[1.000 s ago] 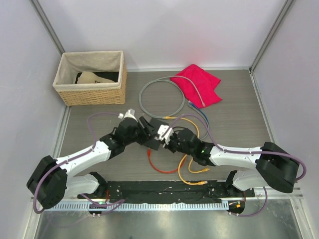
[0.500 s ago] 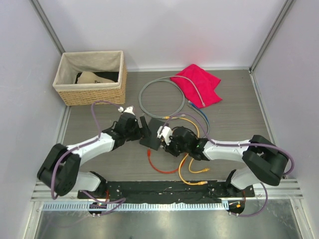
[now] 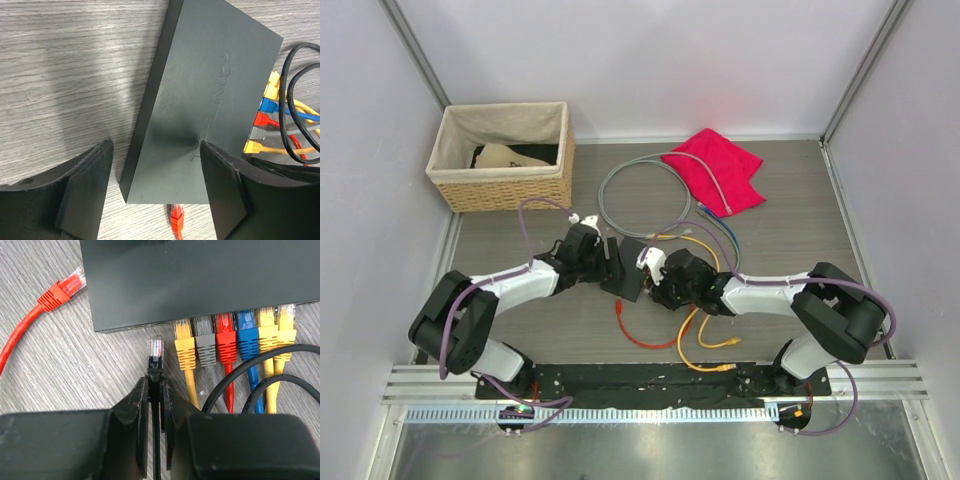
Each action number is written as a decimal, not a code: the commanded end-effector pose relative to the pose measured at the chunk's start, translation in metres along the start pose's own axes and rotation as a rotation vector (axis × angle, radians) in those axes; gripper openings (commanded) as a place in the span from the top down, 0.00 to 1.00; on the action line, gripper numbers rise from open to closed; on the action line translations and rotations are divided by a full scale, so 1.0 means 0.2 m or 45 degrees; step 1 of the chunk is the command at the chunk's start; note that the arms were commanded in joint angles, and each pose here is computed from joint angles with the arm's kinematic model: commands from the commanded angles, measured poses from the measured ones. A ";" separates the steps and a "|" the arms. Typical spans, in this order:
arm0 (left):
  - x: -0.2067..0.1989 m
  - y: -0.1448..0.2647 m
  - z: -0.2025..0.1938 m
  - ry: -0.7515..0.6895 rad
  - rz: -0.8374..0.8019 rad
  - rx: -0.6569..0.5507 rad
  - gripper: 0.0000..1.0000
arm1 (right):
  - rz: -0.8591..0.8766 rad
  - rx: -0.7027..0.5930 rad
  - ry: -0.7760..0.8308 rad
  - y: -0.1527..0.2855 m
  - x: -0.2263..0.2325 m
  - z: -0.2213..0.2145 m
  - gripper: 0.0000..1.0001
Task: Insert the plug into the switch port
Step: Insert the connector into the switch port.
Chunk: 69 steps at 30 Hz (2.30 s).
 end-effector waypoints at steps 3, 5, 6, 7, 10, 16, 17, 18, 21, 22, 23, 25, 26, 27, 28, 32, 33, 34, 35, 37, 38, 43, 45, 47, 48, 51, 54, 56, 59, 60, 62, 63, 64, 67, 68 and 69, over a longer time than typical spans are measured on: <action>0.05 -0.03 -0.05 -0.032 0.054 0.073 0.28 | -0.041 -0.127 -0.042 -0.02 -0.05 0.12 0.99; 0.05 -0.03 -0.05 -0.031 0.050 0.083 0.29 | -0.053 -0.150 -0.044 -0.03 -0.06 0.14 0.99; 0.05 -0.03 -0.05 -0.033 0.044 0.086 0.30 | -0.057 -0.155 -0.042 -0.02 -0.06 0.14 0.99; 0.05 -0.03 -0.05 -0.033 0.042 0.091 0.30 | -0.057 -0.161 -0.038 -0.02 -0.06 0.14 0.99; 0.04 -0.03 -0.06 -0.032 0.030 0.104 0.31 | -0.061 -0.172 -0.032 -0.03 -0.06 0.15 0.99; 0.02 -0.04 -0.06 -0.033 0.001 0.128 0.32 | -0.045 -0.165 -0.027 -0.04 -0.06 0.15 0.99; 0.02 -0.04 -0.06 -0.033 -0.008 0.130 0.32 | -0.045 -0.165 -0.023 -0.04 -0.06 0.14 0.99; 0.02 -0.04 -0.07 -0.031 -0.016 0.141 0.32 | -0.038 -0.163 -0.021 -0.04 -0.06 0.14 0.99; 0.01 -0.04 -0.08 -0.020 -0.040 0.164 0.32 | -0.040 -0.176 -0.019 -0.04 -0.06 0.15 0.99; 0.00 -0.04 -0.08 -0.020 -0.044 0.165 0.33 | -0.040 -0.180 -0.019 -0.04 -0.06 0.15 0.99; 0.00 -0.05 -0.08 -0.021 -0.047 0.171 0.33 | -0.044 -0.193 -0.016 -0.04 -0.06 0.16 0.99; 0.01 -0.05 -0.09 -0.019 -0.051 0.183 0.34 | -0.051 -0.209 -0.012 -0.03 -0.06 0.17 0.99; 0.00 -0.05 -0.09 -0.016 -0.053 0.192 0.35 | -0.055 -0.220 -0.006 -0.03 -0.07 0.18 0.99; 0.00 -0.05 -0.09 -0.013 -0.055 0.197 0.35 | -0.057 -0.228 0.011 -0.02 -0.07 0.18 0.99; 0.00 -0.05 -0.10 -0.014 -0.067 0.215 0.35 | -0.065 -0.238 0.023 -0.02 -0.07 0.18 0.99; 0.00 -0.05 -0.13 0.004 -0.073 0.253 0.37 | -0.099 -0.290 0.083 -0.01 -0.09 0.21 0.99; 0.00 -0.05 -0.13 0.013 -0.071 0.265 0.37 | -0.102 -0.295 0.102 -0.01 -0.09 0.20 0.99; 0.00 -0.05 -0.14 0.018 -0.073 0.271 0.37 | -0.128 -0.300 0.124 -0.01 -0.09 0.19 0.99; 0.01 -0.05 -0.15 0.021 -0.071 0.290 0.37 | -0.142 -0.331 0.147 0.00 -0.09 0.22 0.99; 0.01 -0.05 -0.16 0.033 -0.062 0.302 0.37 | -0.194 -0.328 0.177 0.00 -0.08 0.20 0.99; 0.02 -0.05 -0.17 0.037 -0.049 0.313 0.38 | -0.215 -0.349 0.208 0.00 -0.08 0.21 0.99; 0.04 -0.06 -0.18 0.042 -0.012 0.331 0.39 | -0.329 -0.384 0.304 0.02 -0.04 0.24 0.99; 0.04 -0.06 -0.18 0.037 -0.005 0.334 0.39 | -0.352 -0.407 0.315 0.03 -0.03 0.25 0.99; 0.04 -0.06 -0.18 0.032 -0.013 0.339 0.39 | -0.353 -0.409 0.315 0.02 -0.03 0.26 0.99; 0.04 -0.06 -0.18 0.029 -0.013 0.345 0.39 | -0.350 -0.412 0.315 0.02 -0.03 0.27 0.99; 0.03 -0.06 -0.20 0.017 -0.022 0.361 0.41 | -0.332 -0.423 0.331 0.01 -0.03 0.30 0.99; 0.01 -0.05 -0.23 -0.003 -0.028 0.384 0.41 | -0.305 -0.433 0.349 0.00 -0.03 0.35 0.99; 0.00 -0.05 -0.25 -0.018 -0.035 0.397 0.41 | -0.289 -0.443 0.372 -0.01 -0.03 0.40 0.99; -0.01 -0.04 -0.30 -0.060 -0.036 0.432 0.41 | -0.263 -0.479 0.395 -0.01 -0.03 0.48 0.99; -0.01 -0.04 -0.31 -0.072 -0.034 0.443 0.41 | -0.251 -0.481 0.396 -0.02 -0.03 0.50 0.99; -0.02 -0.03 -0.34 -0.102 -0.034 0.463 0.41 | -0.241 -0.515 0.408 -0.02 -0.03 0.57 0.99; -0.02 -0.03 -0.36 -0.110 -0.040 0.476 0.41 | -0.239 -0.516 0.411 -0.03 -0.03 0.58 0.99; -0.03 -0.03 -0.37 -0.120 -0.047 0.480 0.41 | -0.241 -0.532 0.414 -0.03 -0.03 0.60 0.99; -0.06 -0.01 -0.41 -0.140 -0.074 0.513 0.41 | -0.273 -0.561 0.420 -0.04 -0.06 0.66 0.99; -0.07 -0.01 -0.42 -0.138 -0.087 0.526 0.41 | -0.303 -0.572 0.412 -0.04 -0.07 0.68 0.99; -0.07 0.00 -0.43 -0.133 -0.105 0.541 0.41 | -0.311 -0.584 0.403 -0.04 -0.07 0.69 0.99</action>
Point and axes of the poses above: each gripper's point midway between its finger pads, its own y axis back along the fingers, its own x axis along the line the jaws close on, z = x × y, the point moved 7 cm from there along y, back along the fingers, and after that the axes turned 13 degrees about y, right-handed, at the moved point
